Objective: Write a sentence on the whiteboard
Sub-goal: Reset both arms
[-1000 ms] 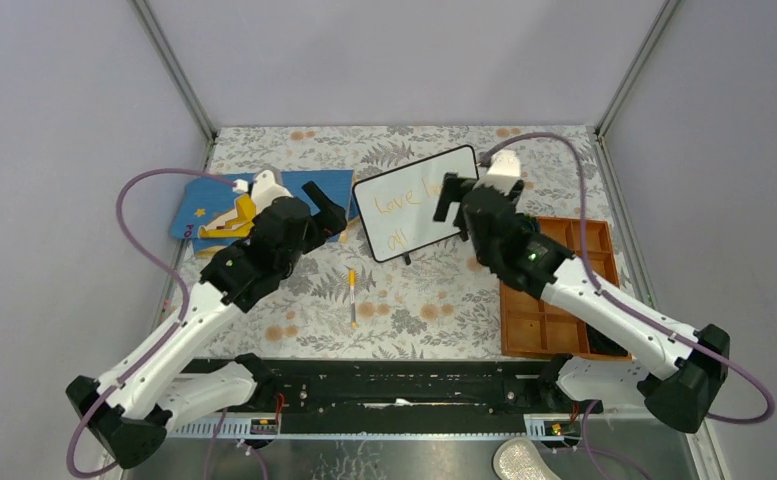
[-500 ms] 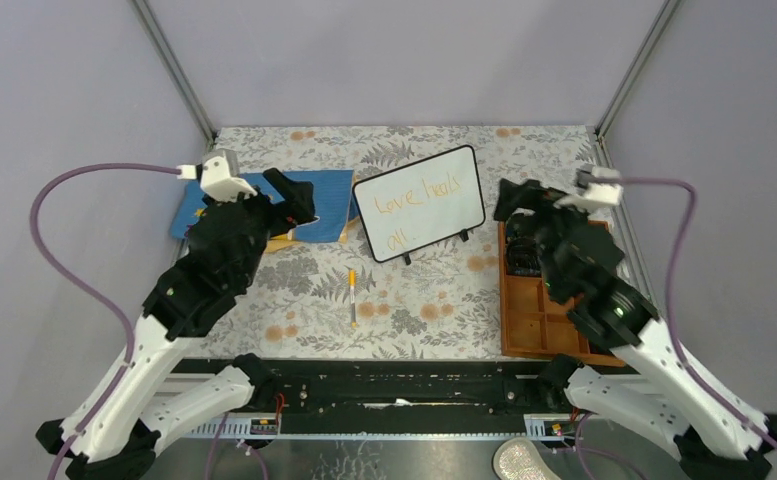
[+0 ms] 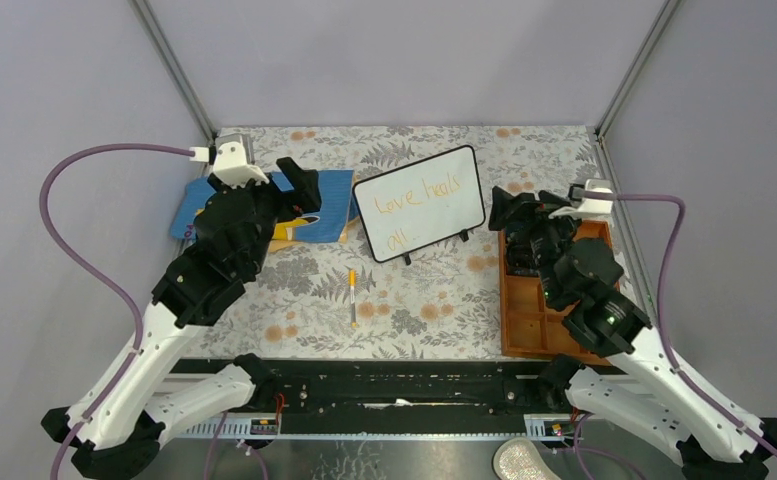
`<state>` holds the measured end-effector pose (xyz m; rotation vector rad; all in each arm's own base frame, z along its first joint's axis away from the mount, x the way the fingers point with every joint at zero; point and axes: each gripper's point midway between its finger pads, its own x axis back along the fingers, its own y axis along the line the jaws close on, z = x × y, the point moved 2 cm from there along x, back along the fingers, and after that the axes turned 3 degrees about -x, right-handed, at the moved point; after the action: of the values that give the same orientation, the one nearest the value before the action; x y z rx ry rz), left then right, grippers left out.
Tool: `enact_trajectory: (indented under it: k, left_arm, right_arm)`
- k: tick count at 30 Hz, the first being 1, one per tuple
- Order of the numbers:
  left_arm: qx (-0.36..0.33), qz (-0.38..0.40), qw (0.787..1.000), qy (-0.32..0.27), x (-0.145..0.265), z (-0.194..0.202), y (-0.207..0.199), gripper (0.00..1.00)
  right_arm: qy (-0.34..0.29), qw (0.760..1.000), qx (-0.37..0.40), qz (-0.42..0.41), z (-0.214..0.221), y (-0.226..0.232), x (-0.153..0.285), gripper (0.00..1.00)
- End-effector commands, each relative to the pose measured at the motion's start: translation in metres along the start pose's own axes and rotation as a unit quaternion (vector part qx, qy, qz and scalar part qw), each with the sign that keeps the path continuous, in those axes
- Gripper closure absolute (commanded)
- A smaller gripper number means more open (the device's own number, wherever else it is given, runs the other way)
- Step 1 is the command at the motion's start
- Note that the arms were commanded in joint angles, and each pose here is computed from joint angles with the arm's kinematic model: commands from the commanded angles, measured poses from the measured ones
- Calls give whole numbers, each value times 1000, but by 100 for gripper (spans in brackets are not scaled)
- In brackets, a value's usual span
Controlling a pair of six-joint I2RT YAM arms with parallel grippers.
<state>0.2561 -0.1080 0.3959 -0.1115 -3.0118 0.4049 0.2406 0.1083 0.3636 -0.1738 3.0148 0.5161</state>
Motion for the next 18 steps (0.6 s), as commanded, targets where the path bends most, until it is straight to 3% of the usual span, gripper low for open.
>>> enact_trajectory:
  k: [1,14,18]
  left_arm:
    - [7,13,1000,-24,4,-18,-6,1]
    - [12,31,999,-13,-1,5,-9,1]
    - [18,39,999,-3,-4,12,-13,1]
  right_arm:
    - [-28,998,-56,7,-3,8,-13,0]
    - [-52,997,-64,-9,14,5,-11,0]
    - [-59,993,-90,49,13,-10,-14,0]
